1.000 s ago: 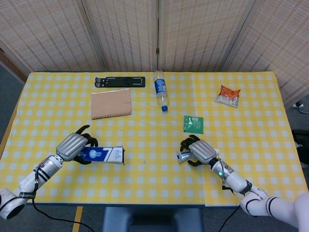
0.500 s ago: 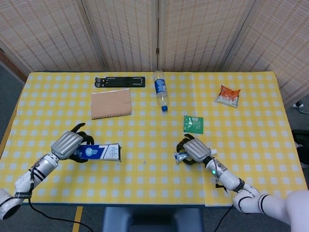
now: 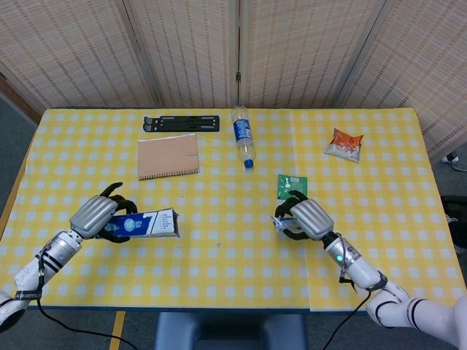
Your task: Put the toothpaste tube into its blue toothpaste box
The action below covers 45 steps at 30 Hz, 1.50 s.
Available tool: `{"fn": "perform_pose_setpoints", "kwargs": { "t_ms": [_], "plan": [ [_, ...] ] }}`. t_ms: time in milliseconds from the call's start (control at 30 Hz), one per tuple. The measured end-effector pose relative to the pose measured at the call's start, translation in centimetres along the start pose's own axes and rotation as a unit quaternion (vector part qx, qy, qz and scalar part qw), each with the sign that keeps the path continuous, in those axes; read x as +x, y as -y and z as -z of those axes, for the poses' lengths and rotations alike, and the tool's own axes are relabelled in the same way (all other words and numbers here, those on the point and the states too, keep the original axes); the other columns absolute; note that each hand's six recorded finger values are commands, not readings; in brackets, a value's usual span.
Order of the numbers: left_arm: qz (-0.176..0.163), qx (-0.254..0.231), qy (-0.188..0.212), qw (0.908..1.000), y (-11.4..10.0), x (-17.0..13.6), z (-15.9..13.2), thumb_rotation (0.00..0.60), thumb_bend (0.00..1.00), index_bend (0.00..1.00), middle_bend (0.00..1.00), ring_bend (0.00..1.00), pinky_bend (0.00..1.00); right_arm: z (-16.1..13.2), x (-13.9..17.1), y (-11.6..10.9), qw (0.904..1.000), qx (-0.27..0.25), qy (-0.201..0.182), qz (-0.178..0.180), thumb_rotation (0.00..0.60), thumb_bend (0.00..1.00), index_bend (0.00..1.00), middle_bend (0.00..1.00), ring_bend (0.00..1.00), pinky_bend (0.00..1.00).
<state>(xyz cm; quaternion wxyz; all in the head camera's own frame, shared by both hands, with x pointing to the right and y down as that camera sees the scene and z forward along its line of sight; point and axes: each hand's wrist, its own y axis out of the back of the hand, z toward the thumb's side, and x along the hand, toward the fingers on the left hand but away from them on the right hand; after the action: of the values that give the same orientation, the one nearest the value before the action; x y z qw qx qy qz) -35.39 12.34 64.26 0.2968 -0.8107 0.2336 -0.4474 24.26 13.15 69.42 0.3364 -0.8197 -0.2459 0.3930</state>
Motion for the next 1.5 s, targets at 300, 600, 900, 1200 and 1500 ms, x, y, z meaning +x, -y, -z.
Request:
{"fn": "perform_pose_setpoints", "kwargs": {
  "t_ms": [300, 600, 900, 1200, 1500],
  "plan": [
    [0.014, -0.019, -0.005, 0.9997, 0.9, -0.2, 0.0, 0.6, 0.15, 0.46, 0.56, 0.38, 0.0, -2.2, 1.8, -4.7, 0.9926, -0.088, -0.043, 0.072, 0.6, 0.36, 0.66, 0.5, 0.36, 0.23],
    [0.023, -0.057, -0.008, 0.9981, 1.3, -0.5, 0.0, 0.6, 0.15, 0.47, 0.56, 0.38, 0.0, -4.9, 2.7, -9.3, 0.9615, -0.236, -0.08, 0.116, 0.6, 0.36, 0.69, 0.53, 0.41, 0.29],
    [0.031, -0.128, 0.007, 0.9913, 2.1, -0.5, -1.2, 0.6, 0.15, 0.47, 0.56, 0.39, 0.0, -8.6, 2.6, -14.3, 0.8963, -0.399, -0.121, 0.15, 0.6, 0.36, 0.72, 0.56, 0.44, 0.35],
    [0.054, -0.192, 0.06, 0.9782, 3.7, 0.6, -5.4, 0.6, 0.15, 0.48, 0.56, 0.39, 0.0, -12.1, 1.6, -16.9, 0.846, -0.482, -0.162, 0.162, 0.6, 0.36, 0.73, 0.56, 0.45, 0.35],
    [0.071, -0.26, 0.096, 0.9583, 4.5, 1.7, -8.6, 0.6, 0.15, 0.48, 0.56, 0.4, 0.0, -12.9, 1.1, -16.6, 0.8276, -0.514, -0.167, 0.153, 0.6, 0.36, 0.73, 0.56, 0.45, 0.35]
  ]
}}
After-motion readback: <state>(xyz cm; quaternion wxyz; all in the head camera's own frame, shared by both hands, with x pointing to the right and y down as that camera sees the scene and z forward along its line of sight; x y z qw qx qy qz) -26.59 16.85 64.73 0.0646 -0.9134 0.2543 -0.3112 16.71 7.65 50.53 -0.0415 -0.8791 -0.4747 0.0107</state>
